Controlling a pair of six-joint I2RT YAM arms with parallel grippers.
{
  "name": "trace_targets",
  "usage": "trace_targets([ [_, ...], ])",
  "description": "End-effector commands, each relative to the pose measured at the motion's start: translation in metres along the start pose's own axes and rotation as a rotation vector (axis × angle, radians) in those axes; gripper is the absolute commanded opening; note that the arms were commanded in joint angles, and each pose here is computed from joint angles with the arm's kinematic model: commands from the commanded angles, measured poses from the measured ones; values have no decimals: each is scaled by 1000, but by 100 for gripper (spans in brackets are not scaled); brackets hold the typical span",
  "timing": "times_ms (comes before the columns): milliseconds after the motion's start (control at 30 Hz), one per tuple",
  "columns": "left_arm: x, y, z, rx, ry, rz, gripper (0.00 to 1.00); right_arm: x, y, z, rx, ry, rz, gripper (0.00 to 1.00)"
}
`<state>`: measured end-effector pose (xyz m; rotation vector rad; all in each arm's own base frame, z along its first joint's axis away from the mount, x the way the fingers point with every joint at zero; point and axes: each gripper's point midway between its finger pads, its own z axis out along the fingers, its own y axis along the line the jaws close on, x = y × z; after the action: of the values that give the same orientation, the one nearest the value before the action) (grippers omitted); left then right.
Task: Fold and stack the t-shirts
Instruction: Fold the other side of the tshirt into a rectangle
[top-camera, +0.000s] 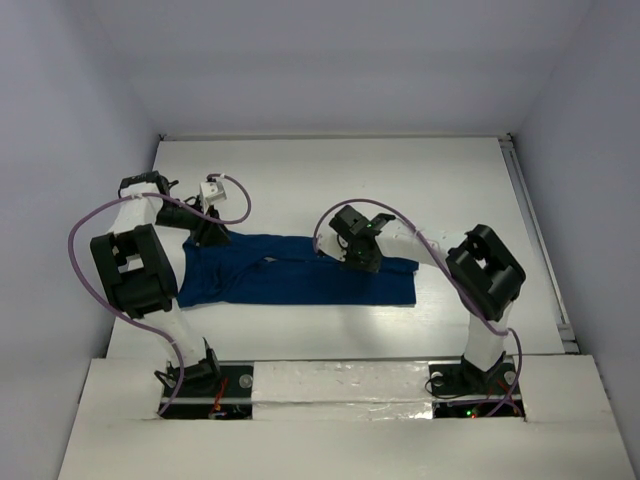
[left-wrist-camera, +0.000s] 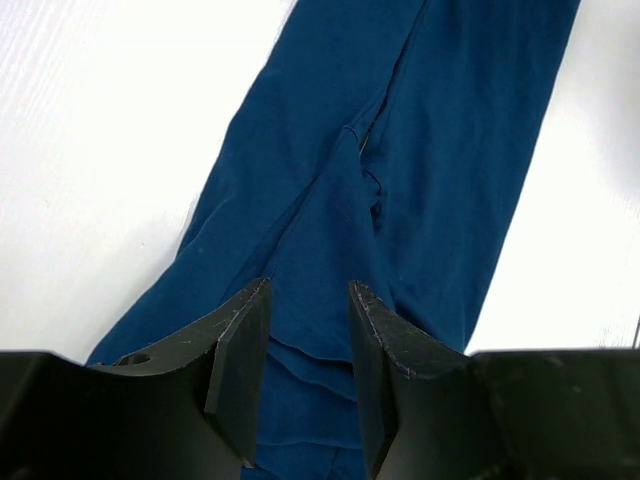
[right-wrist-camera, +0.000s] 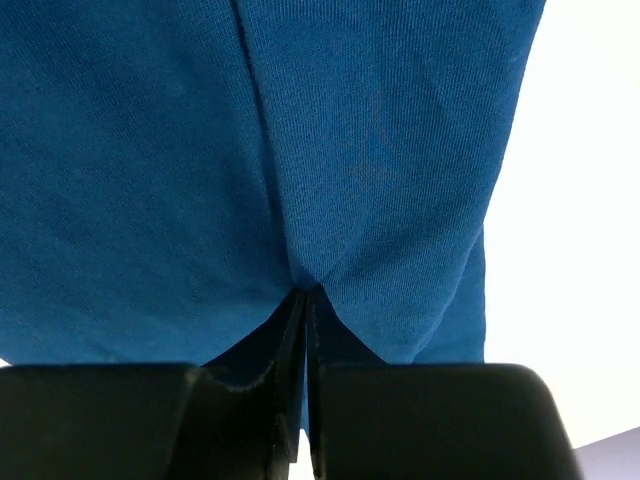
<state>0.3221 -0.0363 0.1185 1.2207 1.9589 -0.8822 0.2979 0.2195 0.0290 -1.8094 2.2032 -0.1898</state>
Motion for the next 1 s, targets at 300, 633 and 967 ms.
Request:
trace_targets([
  [300,-7,-12,3,33,-44,-8,33,-33,-24,-40,92,-96,26,0],
  [633,-6,-18,2,29,-34,5,32,-35,3,-53,36,-72,-18,0],
  [967,1,-19,1,28,-1,-9,32,30,33,-7,7,256,-57,36],
])
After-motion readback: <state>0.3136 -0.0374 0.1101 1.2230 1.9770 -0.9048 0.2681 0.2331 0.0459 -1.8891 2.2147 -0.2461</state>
